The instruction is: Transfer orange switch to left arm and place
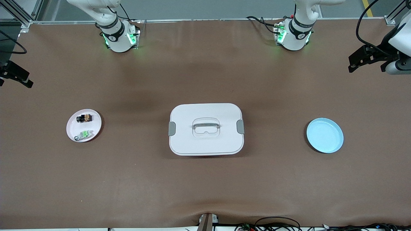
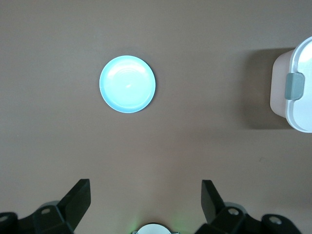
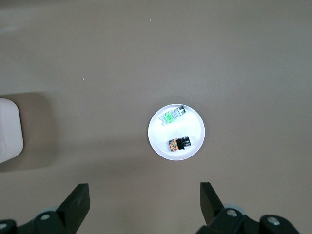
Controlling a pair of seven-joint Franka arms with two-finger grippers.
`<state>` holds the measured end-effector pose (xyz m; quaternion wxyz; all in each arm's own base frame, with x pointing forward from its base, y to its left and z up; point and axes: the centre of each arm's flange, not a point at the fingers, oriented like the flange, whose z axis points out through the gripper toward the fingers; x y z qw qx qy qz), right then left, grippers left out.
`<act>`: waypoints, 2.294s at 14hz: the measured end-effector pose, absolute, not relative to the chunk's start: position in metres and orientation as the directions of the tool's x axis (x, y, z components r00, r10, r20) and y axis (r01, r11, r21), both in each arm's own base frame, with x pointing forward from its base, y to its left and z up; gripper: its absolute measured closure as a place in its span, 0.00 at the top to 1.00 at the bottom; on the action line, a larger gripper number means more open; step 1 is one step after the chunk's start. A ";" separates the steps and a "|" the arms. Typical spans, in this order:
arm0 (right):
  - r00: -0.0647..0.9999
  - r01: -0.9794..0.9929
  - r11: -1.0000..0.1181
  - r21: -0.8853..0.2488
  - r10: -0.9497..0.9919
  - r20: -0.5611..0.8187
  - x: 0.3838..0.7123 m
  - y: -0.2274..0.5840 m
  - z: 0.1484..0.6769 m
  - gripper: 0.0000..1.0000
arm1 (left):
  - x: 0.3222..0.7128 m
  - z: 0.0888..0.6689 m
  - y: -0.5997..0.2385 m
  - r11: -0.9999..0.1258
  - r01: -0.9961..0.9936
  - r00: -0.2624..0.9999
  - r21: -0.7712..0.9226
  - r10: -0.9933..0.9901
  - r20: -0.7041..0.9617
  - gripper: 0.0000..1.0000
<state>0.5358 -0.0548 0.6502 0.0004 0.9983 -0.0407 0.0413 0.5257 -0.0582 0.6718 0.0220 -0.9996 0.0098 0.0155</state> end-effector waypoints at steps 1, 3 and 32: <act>0.993 -0.081 -0.997 -0.002 -0.081 0.083 0.536 -0.055 0.650 1.00 | 0.526 0.672 -0.058 -0.999 -0.020 0.999 -0.044 -0.019 -0.031 1.00; 0.993 -0.081 -0.997 -0.002 -0.081 0.083 0.536 -0.055 0.650 1.00 | 0.526 0.672 -0.058 -0.999 -0.020 0.999 -0.044 -0.019 -0.031 1.00; 0.997 0.053 -0.995 0.083 0.048 -0.062 0.583 -0.090 0.469 1.00 | 0.530 0.661 -0.051 -0.999 -0.020 0.999 -0.043 -0.019 -0.035 1.00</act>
